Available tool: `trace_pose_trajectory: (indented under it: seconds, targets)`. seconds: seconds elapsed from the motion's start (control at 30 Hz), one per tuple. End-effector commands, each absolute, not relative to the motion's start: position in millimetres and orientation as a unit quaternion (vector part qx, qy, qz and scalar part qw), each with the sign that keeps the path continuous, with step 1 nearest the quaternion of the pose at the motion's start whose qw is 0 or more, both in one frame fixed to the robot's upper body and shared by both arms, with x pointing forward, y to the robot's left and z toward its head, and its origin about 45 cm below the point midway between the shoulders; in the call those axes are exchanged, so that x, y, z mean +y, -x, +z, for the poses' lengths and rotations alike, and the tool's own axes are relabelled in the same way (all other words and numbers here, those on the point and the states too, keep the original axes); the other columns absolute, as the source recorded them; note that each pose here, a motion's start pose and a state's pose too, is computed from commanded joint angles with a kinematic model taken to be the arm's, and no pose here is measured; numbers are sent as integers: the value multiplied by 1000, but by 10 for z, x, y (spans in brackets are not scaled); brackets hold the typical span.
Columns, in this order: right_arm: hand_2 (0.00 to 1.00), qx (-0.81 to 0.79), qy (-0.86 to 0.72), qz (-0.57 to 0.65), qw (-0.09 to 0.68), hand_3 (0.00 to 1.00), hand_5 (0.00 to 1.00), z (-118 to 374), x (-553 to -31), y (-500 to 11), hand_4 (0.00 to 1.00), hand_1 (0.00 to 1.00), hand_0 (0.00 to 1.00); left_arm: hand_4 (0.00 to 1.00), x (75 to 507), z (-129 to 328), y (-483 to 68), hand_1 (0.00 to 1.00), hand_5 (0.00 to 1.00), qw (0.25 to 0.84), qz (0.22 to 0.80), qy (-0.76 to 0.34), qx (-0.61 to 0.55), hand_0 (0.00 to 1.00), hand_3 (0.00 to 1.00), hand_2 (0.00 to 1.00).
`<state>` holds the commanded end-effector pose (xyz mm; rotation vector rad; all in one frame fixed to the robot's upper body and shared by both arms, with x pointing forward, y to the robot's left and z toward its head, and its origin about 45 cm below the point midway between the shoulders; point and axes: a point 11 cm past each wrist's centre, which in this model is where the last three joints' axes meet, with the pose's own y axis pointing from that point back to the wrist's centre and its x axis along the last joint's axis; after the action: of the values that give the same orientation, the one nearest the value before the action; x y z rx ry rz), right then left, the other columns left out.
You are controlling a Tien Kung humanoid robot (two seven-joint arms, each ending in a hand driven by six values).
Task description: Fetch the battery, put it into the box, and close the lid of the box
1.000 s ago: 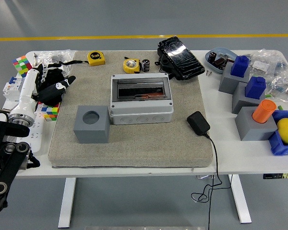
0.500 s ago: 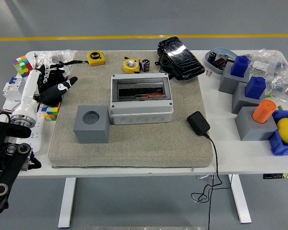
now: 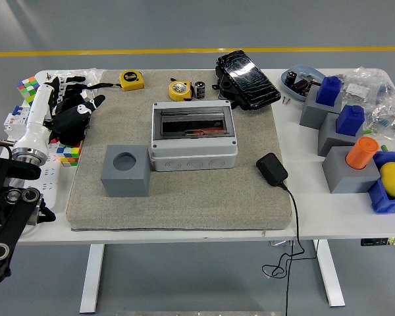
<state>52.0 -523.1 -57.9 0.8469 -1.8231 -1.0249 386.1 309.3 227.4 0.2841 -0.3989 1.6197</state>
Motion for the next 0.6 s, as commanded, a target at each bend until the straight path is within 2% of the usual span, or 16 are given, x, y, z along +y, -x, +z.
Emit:
trace_pose_trajectory:
  seconds: [0.6]
  targets:
    - [585,-737,-346,-397,424,543,475,-510,-5302,-650,921,599,544,998,2871,2308,-3922,696,389,684,696,-121,-182,716,651,648]
